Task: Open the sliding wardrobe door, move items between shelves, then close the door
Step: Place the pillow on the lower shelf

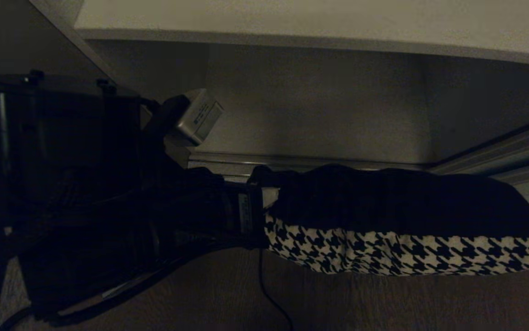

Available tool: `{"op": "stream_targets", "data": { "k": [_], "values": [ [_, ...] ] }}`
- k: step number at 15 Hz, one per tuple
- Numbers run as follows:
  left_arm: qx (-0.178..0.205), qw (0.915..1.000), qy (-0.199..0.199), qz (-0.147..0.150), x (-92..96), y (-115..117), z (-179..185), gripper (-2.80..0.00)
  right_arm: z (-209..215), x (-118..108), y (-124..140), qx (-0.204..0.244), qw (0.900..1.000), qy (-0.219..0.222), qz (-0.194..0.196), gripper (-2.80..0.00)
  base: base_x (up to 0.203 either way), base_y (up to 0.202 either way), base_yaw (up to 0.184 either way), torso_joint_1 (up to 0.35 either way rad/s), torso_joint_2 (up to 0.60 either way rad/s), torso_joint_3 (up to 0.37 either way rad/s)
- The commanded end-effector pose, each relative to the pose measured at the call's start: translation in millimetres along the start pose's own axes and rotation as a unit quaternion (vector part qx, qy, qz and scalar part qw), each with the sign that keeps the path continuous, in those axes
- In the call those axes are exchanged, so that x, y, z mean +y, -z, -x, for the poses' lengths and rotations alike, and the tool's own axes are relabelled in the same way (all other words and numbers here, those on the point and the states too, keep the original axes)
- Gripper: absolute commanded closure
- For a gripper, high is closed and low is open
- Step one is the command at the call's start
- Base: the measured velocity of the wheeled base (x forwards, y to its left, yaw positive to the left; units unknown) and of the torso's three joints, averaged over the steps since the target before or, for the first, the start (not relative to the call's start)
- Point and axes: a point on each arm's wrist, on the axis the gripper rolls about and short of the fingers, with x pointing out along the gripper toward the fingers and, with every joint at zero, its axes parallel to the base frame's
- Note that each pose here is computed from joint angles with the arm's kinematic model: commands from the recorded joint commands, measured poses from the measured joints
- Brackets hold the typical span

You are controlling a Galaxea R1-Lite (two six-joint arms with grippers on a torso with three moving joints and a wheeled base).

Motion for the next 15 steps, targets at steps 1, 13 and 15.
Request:
{"op": "stream_targets", "data": {
  "k": [1,13,15],
  "values": [
    [0.002,1.0,-0.001,0.001,0.2,1.3,-1.5,0.0,-0.3,-0.6,0.4,0.002,1.0,-0.002,-0.002,0.0,0.0,0.0,0.0,0.002,0.0,-0.198],
    [-0.03,0.9987,-0.04,0.009,12.3,2.8,-31.0,0.0,-17.8,-16.1,-12.4,0.006,1.0,0.0,-0.006,0.0,0.0,0.0,0.0,0.002,0.0,-0.086],
    [-0.066,0.9952,-0.07,0.019,20.6,-12.7,-41.5,0.0,-25.6,-22.6,-18.6,0.004,1.0,-0.001,-0.003,0.0,0.0,0.0,0.0,0.0,0.0,0.0]
  ]
}}
